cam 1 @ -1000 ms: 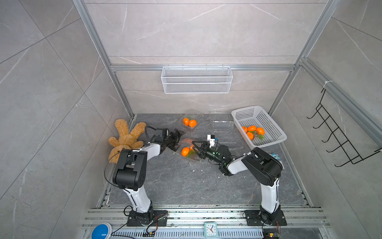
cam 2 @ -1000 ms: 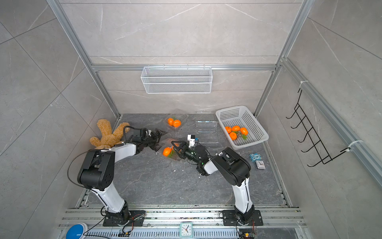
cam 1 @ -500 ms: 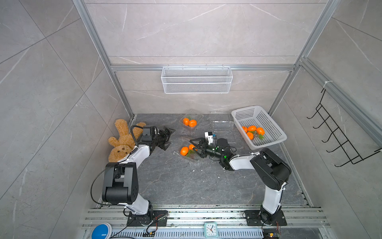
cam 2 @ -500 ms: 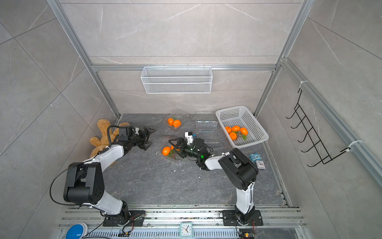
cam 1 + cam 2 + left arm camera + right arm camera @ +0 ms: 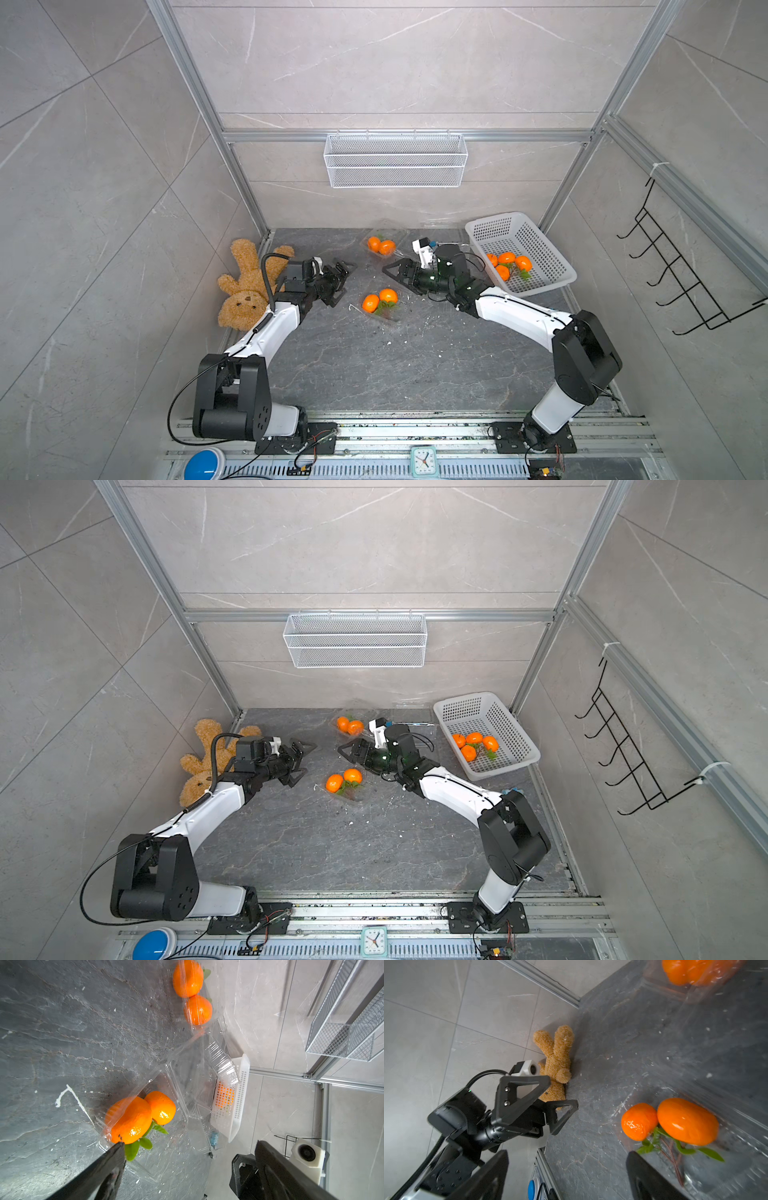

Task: Take oranges out of containers
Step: Pick up the orange from the packing box.

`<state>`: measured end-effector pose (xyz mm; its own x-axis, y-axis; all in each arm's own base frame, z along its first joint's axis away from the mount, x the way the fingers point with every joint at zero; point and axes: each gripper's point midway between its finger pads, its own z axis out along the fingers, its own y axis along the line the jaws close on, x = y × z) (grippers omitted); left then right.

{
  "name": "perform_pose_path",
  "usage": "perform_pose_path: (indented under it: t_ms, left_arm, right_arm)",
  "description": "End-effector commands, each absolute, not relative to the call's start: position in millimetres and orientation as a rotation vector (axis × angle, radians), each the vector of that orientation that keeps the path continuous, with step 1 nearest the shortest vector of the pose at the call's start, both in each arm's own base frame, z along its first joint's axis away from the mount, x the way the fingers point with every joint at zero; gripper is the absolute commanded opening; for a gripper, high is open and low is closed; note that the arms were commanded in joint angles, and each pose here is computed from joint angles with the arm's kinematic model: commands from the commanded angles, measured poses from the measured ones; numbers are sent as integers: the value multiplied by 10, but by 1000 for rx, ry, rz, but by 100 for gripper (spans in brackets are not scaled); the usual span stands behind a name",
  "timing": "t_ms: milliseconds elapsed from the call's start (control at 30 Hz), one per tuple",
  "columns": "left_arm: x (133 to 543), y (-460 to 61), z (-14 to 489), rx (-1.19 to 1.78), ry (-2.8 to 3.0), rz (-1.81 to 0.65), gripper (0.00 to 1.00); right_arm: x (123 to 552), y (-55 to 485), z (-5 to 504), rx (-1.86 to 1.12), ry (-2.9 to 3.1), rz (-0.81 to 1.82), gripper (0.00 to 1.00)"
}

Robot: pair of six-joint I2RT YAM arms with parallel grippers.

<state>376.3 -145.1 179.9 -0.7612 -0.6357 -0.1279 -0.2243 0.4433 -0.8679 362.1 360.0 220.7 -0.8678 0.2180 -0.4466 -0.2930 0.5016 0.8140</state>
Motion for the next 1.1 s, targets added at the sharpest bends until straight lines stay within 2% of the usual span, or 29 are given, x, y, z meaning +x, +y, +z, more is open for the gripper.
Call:
perform_pose_path:
  t_ms: [0, 233, 400, 767, 1067]
  left_arm:
    - [3625, -1607, 1839, -624, 2275, -1254, 100]
    - [3429, -1709, 1624, -655, 2309, -1287, 99]
    - [3280, -1854, 1550, -638, 2328, -1305, 99]
    - [3162, -2002, 1433, -638, 2350, -1327, 99]
    - [3181, -2015, 1421, -633, 2354, -1326, 100]
  right_arm:
    - [3304, 3537, 1625, -207, 2506, 1066, 84]
    - [3172, 3600, 1088, -338, 2659, 736, 76]
    - [3192, 3652, 797, -366, 2712, 641, 69]
    - [3459, 3814, 603, -400, 2724, 549, 61]
    - [3552, 3657, 438, -413, 2746, 356, 53]
